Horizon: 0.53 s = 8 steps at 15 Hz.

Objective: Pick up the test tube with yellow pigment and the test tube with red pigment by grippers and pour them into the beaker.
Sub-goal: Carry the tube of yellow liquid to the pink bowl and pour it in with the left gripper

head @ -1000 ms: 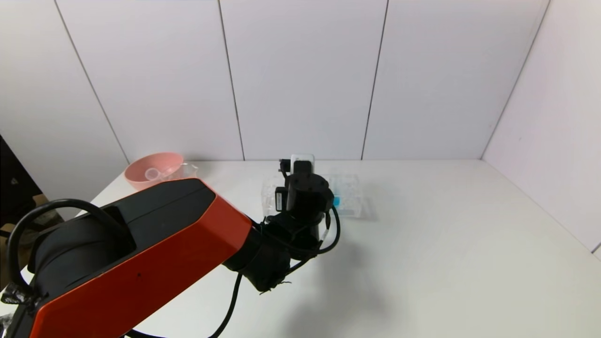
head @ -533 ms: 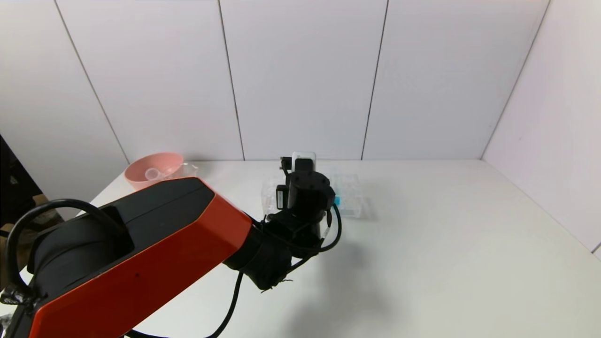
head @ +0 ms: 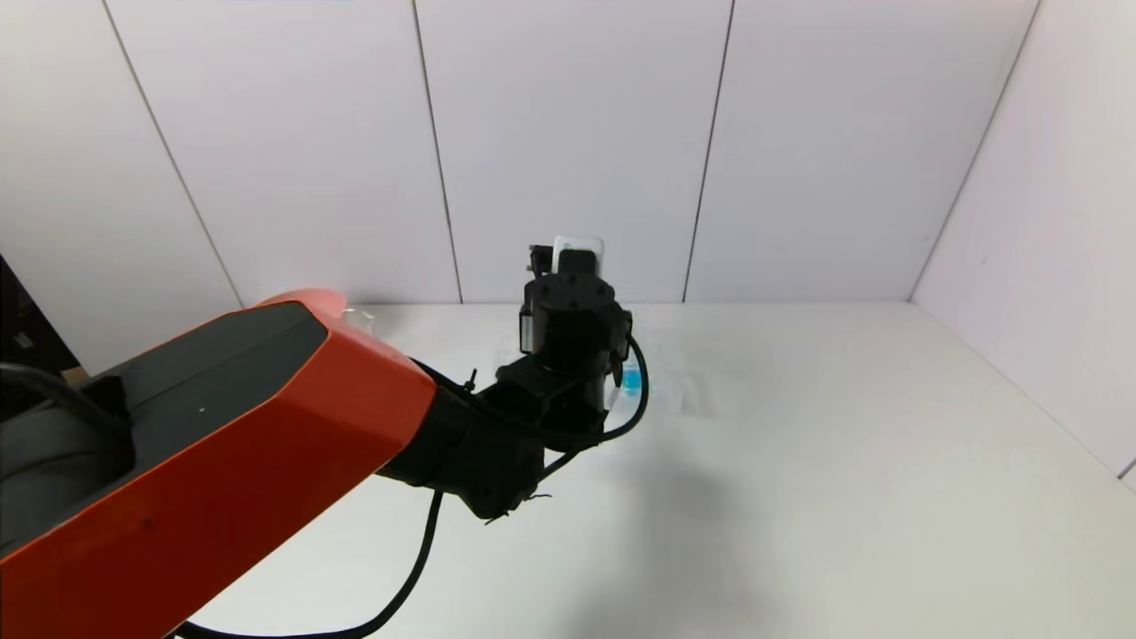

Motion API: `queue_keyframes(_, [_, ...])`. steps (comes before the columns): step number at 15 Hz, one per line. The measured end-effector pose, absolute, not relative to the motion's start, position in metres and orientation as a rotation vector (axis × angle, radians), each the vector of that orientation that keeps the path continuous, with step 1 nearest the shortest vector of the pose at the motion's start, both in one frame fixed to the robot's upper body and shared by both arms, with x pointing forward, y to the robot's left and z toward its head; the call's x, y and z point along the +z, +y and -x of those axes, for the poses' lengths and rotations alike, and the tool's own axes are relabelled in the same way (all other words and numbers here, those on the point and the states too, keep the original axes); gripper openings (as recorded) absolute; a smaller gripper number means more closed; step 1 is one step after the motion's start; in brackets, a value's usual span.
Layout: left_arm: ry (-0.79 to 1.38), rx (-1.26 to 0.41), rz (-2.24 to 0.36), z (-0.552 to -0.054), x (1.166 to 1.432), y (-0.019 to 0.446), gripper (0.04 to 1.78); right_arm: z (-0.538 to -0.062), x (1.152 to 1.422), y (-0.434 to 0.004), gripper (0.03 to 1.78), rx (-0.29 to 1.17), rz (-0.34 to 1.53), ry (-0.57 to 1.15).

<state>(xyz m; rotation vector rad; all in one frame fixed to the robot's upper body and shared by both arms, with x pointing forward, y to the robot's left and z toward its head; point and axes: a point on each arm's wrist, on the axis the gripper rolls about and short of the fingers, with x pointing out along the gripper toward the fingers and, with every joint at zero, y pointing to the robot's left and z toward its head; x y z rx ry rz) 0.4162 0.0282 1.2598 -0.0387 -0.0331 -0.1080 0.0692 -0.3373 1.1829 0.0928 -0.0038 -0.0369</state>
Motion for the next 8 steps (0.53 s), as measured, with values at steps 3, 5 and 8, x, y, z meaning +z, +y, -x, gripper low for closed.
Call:
queue_keyframes(3, [-0.045,-0.112,0.046,-0.411,1.281,0.034,0.42,-0.069,1.183,-0.337,1.71,-0.037,-0.093,-0.004])
queue_keyframes(5, [-0.054,-0.113,0.054,-0.407,1.291,0.037,0.42,-0.069,1.183,-0.337,1.71,-0.037,-0.093,-0.004])
queue_keyframes(8, [-0.044,-0.159,0.044,-0.396,1.306,0.047,0.42,-0.069,1.183,-0.337,1.71,-0.037,-0.093,-0.004])
